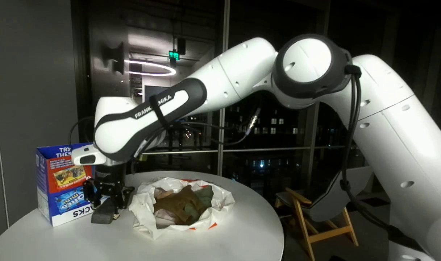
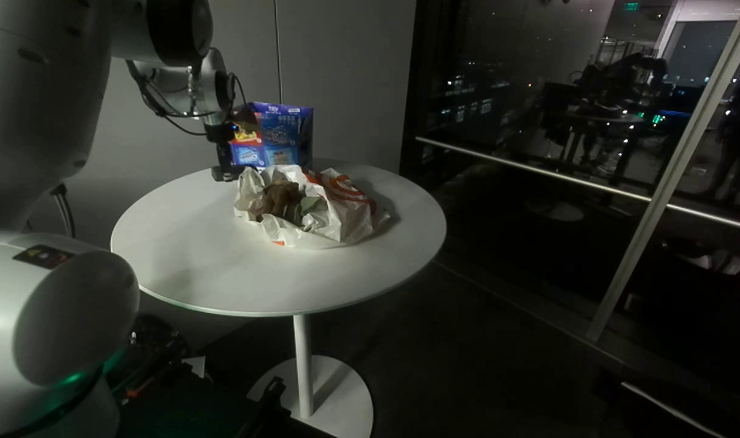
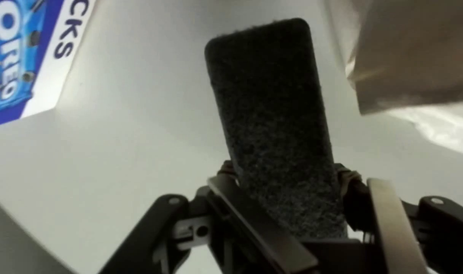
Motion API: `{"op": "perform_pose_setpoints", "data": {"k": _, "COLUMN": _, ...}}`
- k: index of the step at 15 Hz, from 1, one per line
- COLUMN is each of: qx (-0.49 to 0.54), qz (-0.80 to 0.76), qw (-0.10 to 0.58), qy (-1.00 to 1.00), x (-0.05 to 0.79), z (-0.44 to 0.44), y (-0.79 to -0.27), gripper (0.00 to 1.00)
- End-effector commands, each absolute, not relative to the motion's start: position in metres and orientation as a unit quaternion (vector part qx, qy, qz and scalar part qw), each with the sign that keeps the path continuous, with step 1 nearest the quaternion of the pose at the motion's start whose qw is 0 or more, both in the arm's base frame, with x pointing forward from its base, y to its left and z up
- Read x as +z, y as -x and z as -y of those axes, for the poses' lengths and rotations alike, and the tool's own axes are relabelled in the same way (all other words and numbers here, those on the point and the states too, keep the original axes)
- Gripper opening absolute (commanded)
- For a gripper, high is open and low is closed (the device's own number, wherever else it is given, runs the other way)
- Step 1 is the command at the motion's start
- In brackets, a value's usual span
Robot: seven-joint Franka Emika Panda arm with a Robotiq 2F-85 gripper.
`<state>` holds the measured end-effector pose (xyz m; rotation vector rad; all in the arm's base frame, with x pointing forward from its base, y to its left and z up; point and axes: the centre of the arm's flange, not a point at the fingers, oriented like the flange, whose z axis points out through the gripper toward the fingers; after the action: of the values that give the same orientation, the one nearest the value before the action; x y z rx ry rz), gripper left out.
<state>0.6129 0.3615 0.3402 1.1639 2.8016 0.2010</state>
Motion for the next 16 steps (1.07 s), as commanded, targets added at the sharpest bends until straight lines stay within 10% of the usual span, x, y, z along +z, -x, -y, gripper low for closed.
{"op": "perform_pose_setpoints", "data": {"k": 1, "qx": 0.114, "qz": -0.891, "qw": 0.028, "qy": -0.438, "x": 0.413, "z": -0.332, "y": -0.576, "gripper": 0.38}}
{"op": "perform_pose_setpoints", "data": {"k": 7, "qx": 0.058, "qz": -0.816, "qw": 0.084, "qy": -0.569, "x": 0.454, "z": -0.286, "y": -0.533, "gripper": 0.38}}
{"op": "perform_pose_setpoints", "data": {"k": 16, "qx": -0.051, "qz": -0.827, "qw": -0.138, "qy": -0.543, "x": 0.374, "z": -0.264, "y": -0.509, "gripper": 0.38}}
